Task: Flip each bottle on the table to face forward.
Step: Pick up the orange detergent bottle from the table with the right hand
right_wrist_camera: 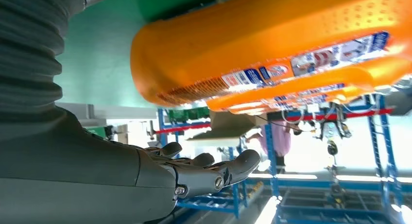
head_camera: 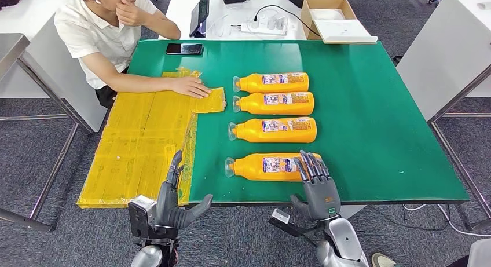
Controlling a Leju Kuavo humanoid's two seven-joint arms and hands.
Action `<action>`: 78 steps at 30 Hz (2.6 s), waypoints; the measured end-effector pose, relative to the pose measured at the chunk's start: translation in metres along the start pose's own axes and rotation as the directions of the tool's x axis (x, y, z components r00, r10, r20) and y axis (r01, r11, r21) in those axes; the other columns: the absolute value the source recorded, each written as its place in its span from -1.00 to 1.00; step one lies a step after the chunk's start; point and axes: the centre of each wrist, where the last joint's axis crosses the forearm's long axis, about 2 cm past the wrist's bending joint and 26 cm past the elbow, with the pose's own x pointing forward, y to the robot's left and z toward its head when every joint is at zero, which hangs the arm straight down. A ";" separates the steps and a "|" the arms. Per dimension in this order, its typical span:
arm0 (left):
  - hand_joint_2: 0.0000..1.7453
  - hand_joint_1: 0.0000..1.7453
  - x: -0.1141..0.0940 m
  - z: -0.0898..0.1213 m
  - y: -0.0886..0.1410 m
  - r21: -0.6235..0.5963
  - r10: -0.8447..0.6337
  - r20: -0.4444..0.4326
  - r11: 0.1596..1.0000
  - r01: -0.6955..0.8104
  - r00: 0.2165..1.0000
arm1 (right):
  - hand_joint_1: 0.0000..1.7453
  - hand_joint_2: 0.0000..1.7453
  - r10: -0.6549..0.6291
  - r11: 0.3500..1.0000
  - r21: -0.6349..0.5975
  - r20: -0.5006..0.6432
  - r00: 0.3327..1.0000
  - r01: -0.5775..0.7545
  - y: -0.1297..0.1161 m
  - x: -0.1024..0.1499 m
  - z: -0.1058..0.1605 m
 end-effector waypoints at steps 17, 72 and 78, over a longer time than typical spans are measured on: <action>1.00 -1.00 0.001 0.002 0.000 -0.002 0.004 0.000 1.000 -0.004 1.000 | -1.00 1.00 0.019 0.997 0.079 -0.066 0.998 -0.014 0.011 -0.006 -0.013; 1.00 -1.00 0.005 -0.023 -0.007 -0.075 0.034 0.018 0.997 -0.033 0.999 | 1.00 1.00 -0.107 0.876 0.459 -0.119 0.987 0.150 0.020 -0.018 -0.074; 1.00 -1.00 0.003 -0.019 -0.006 -0.017 0.050 -0.004 0.999 -0.050 0.999 | 1.00 1.00 -0.384 0.847 0.350 -0.115 0.916 0.400 0.029 -0.008 -0.059</action>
